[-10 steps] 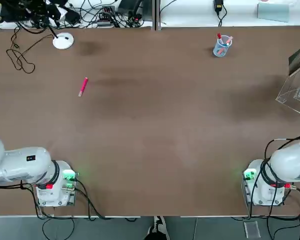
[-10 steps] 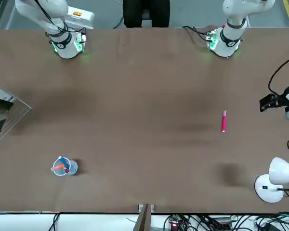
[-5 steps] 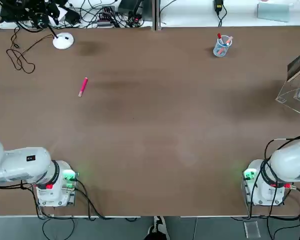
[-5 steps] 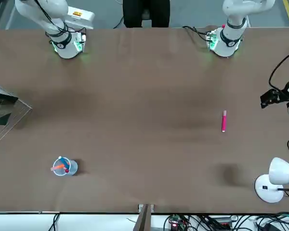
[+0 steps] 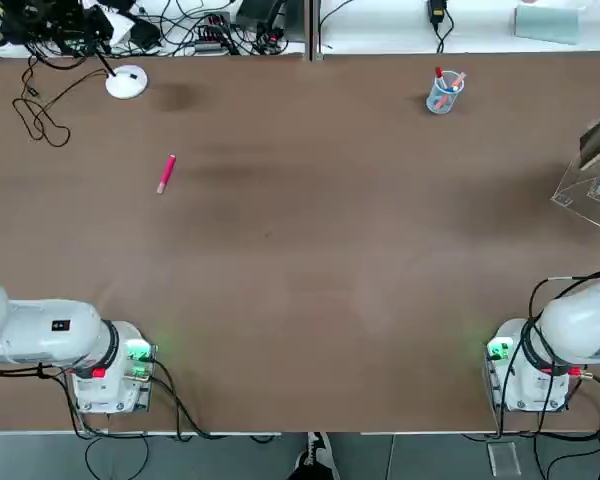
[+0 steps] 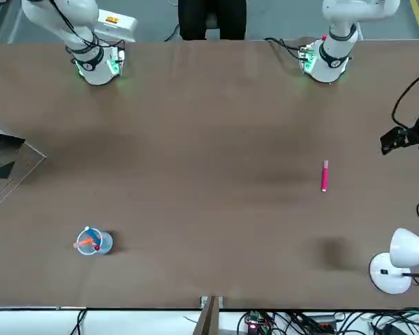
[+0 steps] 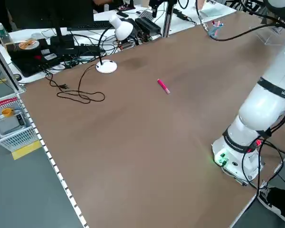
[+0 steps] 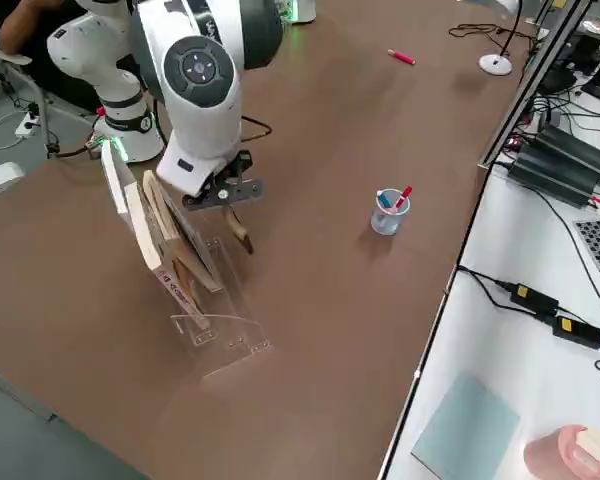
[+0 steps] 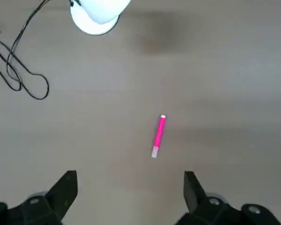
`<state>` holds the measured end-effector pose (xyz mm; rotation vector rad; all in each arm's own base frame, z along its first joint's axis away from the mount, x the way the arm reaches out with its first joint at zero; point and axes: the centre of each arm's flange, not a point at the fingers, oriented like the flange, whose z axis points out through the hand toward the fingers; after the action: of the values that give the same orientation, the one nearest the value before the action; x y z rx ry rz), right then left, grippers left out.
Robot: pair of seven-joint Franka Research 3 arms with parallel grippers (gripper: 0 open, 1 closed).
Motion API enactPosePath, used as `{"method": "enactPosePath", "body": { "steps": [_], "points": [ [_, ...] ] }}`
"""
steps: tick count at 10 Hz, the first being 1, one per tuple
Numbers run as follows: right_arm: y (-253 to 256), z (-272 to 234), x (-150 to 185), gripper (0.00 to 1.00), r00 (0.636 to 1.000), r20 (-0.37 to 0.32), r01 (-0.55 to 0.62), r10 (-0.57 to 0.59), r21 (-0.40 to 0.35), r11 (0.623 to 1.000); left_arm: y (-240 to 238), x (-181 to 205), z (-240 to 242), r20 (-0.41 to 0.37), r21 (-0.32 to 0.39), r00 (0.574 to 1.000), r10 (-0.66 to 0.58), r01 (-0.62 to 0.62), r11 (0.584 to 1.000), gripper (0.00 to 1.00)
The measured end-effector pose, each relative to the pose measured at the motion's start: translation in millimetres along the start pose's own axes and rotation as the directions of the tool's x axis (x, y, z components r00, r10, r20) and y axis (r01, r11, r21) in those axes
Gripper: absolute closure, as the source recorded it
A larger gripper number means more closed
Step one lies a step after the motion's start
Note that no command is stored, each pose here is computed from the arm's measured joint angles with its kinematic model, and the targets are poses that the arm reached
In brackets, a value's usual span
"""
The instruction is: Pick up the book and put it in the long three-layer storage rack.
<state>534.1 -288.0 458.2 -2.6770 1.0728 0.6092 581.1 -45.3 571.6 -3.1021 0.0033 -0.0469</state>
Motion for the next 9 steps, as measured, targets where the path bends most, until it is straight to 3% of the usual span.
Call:
{"method": "enactPosePath", "body": {
  "steps": [7, 9],
  "points": [
    [16.6, 17.7, 18.2, 0.85, 1.0, 0.022, 0.004, -0.003, -0.053, 0.999, 0.7, 3.0, 10.5, 0.002, -0.003, 1.0, 0.017, -0.017, 1.0, 0.0],
    [19.1, 20.6, 22.4, 0.85, 1.0, 0.021, -0.002, 0.003, -0.055, 0.998, 0.9, 5.5, 16.1, 0.009, -0.034, 0.999, 0.031, -0.03, 0.999, 0.0]
  ]
}}
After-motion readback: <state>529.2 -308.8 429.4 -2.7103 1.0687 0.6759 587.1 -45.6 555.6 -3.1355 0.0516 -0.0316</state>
